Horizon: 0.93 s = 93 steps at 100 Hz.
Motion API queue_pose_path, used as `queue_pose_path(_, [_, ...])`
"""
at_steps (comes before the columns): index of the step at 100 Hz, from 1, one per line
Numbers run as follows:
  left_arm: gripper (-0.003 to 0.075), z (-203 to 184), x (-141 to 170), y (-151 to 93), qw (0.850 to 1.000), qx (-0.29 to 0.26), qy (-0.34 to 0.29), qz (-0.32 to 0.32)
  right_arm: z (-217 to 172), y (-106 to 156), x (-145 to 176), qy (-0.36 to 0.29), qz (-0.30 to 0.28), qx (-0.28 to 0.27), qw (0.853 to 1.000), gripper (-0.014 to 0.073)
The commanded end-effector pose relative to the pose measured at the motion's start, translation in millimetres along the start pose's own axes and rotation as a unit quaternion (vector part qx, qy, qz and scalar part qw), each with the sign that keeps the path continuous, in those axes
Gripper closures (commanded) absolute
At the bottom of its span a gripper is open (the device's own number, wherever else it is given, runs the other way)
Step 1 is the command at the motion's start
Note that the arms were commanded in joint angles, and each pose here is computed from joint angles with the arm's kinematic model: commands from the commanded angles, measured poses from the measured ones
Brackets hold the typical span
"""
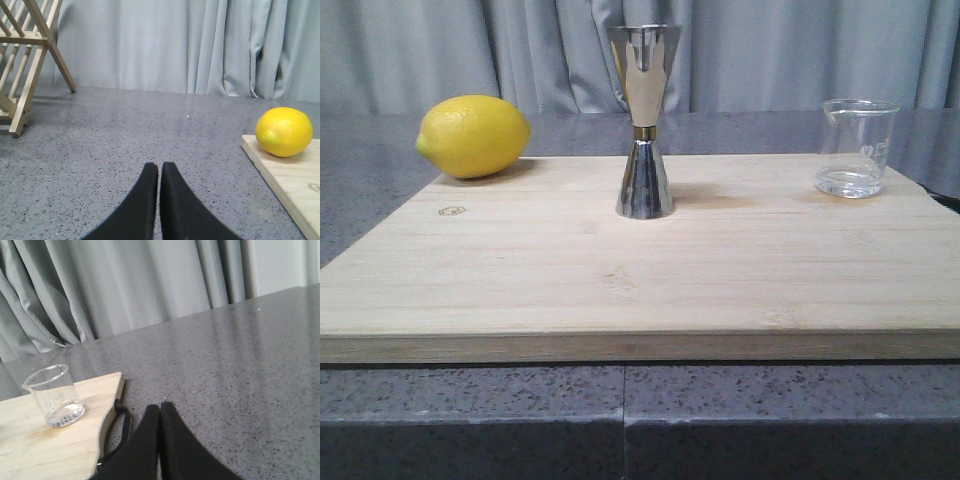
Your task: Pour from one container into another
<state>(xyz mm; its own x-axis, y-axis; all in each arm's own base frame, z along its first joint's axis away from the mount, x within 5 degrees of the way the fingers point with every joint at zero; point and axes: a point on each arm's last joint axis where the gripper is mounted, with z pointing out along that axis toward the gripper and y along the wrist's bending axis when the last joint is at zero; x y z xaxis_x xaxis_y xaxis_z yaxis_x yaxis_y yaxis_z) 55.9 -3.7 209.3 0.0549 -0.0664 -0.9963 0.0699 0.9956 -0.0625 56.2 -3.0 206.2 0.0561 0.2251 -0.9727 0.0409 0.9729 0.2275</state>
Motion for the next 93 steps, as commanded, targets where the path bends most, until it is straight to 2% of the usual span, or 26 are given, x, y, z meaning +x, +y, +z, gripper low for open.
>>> queue_pose_path(1, [0.0739, -1.2, 1.5, 0.3, 0.999, 0.001, -0.035, -0.004, -1.9, 1.9, -5.6, -0.046, -0.014, -0.013, 0.999, 0.0666])
queue_pose_path(22, [0.0739, -1.2, 1.5, 0.3, 0.999, 0.001, -0.035, -0.004, -1.9, 2.0, -5.8, -0.048, -0.083, -0.011, 0.995, 0.0666])
queue_pose_path(93, [0.0739, -1.2, 1.5, 0.3, 0.999, 0.001, -0.035, -0.004, -2.3, 2.8, -8.8, -0.065, -0.077, -0.014, 0.995, 0.0666])
